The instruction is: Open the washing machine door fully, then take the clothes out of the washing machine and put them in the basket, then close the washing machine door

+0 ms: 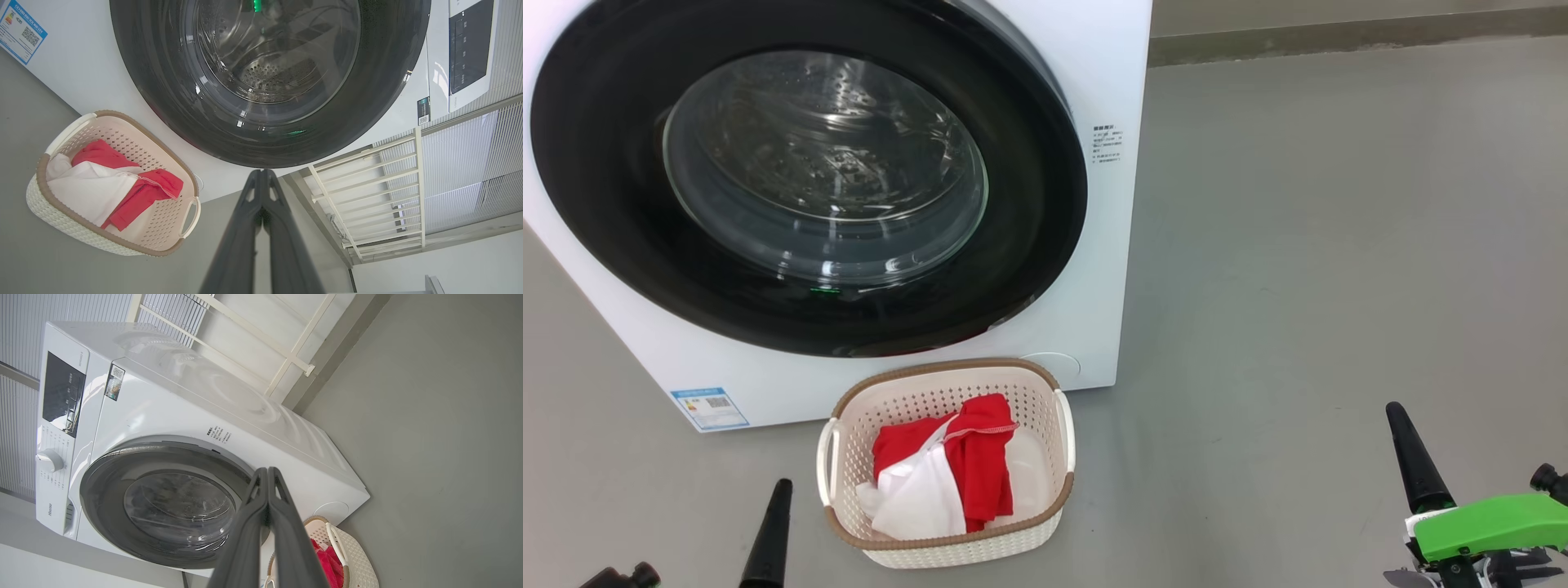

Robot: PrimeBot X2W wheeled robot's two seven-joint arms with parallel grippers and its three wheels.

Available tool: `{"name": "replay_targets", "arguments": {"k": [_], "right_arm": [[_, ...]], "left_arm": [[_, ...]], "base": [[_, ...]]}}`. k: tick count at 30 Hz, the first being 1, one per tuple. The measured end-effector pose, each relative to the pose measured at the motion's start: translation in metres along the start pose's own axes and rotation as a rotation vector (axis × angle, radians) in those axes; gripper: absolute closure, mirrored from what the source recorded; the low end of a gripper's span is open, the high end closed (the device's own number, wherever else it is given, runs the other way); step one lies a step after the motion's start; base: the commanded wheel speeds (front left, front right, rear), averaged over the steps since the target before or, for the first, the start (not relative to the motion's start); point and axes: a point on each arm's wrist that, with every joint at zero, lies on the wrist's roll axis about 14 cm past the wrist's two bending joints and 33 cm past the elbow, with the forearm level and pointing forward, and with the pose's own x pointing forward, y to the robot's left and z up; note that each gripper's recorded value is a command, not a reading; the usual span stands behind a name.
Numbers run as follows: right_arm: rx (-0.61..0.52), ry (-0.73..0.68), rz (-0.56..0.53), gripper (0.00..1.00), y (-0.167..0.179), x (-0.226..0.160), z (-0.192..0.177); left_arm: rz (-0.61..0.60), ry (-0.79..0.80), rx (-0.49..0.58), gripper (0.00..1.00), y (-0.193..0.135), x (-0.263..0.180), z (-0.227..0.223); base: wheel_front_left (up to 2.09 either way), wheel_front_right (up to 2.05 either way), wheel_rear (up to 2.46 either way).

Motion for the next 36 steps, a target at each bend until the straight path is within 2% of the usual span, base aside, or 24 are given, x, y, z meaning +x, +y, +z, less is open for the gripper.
{"name": "replay_targets", "arguments": {"k": [36], "right_arm": [[0.398, 0.039, 0.014, 1.0, 0.005, 0.012, -0.004]], "left_arm": [[-0.033, 0.019, -0.397, 1.0, -0.01, 0.013, 0.003]], "base": [[0.0, 0.0, 0.0]]}}
